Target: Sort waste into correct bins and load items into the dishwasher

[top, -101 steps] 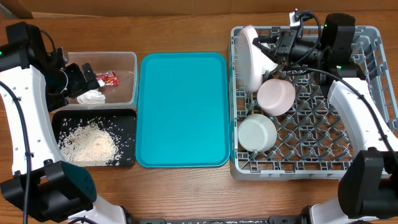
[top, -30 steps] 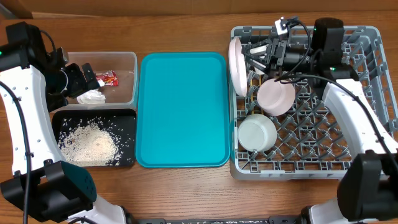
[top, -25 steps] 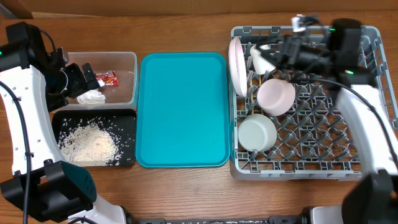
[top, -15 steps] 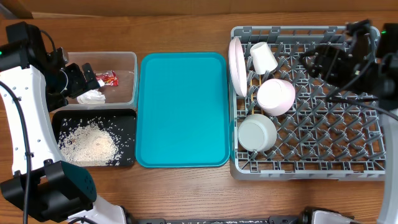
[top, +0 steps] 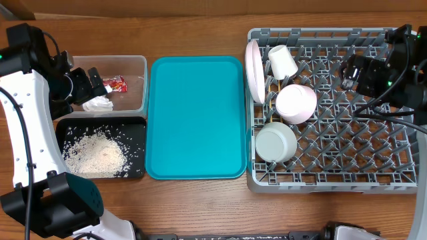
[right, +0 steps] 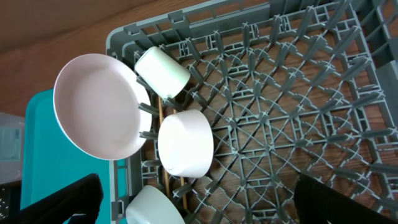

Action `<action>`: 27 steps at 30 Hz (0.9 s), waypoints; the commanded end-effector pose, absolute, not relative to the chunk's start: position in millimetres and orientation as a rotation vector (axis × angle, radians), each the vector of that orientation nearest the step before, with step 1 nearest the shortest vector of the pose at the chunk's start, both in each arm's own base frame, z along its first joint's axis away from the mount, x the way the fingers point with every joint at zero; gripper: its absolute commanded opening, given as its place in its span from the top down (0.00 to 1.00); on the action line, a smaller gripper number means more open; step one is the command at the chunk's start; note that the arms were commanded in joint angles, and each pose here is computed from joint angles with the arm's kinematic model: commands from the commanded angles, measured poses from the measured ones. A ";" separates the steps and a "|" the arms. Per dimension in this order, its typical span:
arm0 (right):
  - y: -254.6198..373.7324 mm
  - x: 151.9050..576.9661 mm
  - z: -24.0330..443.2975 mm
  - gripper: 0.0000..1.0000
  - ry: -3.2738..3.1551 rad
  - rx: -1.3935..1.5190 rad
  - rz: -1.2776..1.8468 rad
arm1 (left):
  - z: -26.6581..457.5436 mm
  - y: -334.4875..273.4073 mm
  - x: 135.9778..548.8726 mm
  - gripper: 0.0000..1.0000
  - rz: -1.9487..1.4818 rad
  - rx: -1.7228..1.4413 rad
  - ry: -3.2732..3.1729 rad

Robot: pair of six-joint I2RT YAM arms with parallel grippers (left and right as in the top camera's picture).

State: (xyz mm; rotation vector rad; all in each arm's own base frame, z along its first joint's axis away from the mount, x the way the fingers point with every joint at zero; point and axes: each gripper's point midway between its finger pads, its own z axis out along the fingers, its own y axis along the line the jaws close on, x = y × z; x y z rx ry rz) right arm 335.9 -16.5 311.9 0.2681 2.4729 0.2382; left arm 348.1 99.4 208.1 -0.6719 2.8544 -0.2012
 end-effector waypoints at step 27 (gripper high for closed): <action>-11.9 304.8 361.1 0.00 2.316 0.214 0.199 | 214.0 98.7 350.6 0.00 -0.189 -0.661 2.838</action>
